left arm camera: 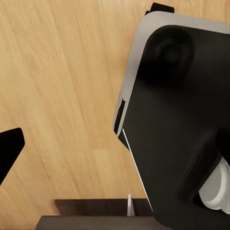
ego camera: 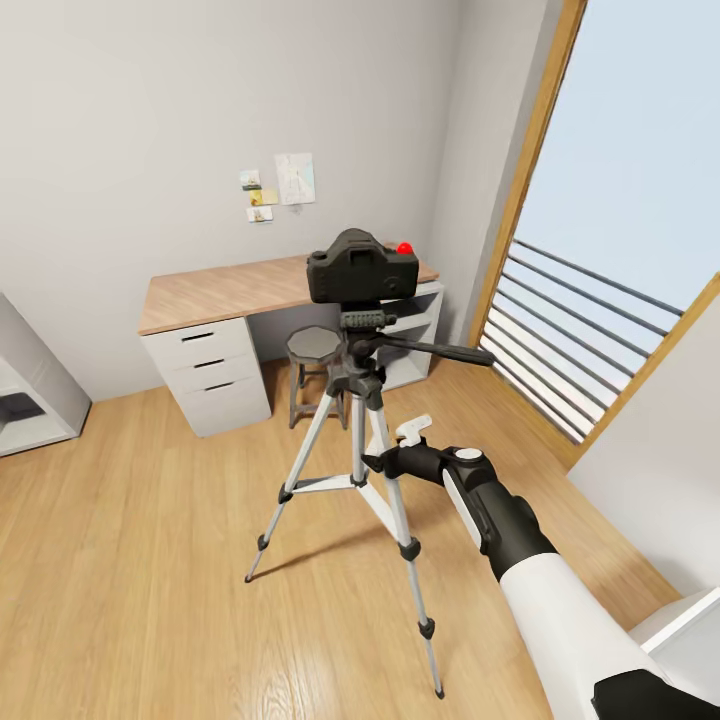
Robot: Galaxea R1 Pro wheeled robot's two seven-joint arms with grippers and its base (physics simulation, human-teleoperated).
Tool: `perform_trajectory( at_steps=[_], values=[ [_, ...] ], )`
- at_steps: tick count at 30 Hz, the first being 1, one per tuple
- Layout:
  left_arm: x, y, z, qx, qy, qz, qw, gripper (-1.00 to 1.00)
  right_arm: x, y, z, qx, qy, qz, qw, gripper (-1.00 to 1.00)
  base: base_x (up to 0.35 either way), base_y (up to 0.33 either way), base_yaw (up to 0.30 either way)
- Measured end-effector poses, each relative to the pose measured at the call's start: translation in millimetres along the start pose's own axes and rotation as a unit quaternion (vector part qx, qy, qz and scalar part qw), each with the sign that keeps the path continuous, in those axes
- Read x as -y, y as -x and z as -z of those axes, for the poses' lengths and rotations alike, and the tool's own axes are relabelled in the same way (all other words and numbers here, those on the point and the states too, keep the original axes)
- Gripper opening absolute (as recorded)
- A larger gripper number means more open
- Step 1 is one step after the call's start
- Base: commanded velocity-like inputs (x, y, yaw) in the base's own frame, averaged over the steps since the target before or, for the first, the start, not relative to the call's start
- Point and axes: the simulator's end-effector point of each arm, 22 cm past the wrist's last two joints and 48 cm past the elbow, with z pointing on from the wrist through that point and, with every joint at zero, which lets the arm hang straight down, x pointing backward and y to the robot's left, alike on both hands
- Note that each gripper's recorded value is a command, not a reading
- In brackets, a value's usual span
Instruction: Attach the digital camera to the camera tripod in the bedroom.
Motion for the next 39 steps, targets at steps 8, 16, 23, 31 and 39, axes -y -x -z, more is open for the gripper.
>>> perform_trajectory(
  at_steps=[8,16,23,31,39],
  values=[
    [2,-1,0.0,0.0,-0.003,0.0,1.0,1.0,1,-2,-0.2,-0.002,-0.001,0.0,1.0,1.0,0.0,0.0,0.0],
    [1,0,0.0,0.001,-0.002,0.0,1.0,1.0,2,-8,-1.2,-0.009,-0.001,-0.002,1.0,1.0,0.0,0.0,0.0],
    [-3,2,0.0,0.003,0.002,0.001,1.0,1.0,7,-18,-1.5,-0.021,-0.003,-0.005,0.9998,1.0,0.0,0.0,0.0],
    [-5,7,0.0,0.007,0.005,0.017,0.9998,1.0,31,-33,7.3,-0.036,-0.018,0.0,0.9992,1.0,0.0,0.0,0.0],
    [-4,15,0.1,0.015,0.004,0.076,0.997,1.0,47,-76,13.3,-0.072,-0.027,-0.013,0.997,1.0,0.0,0.0,0.0]
  ],
)
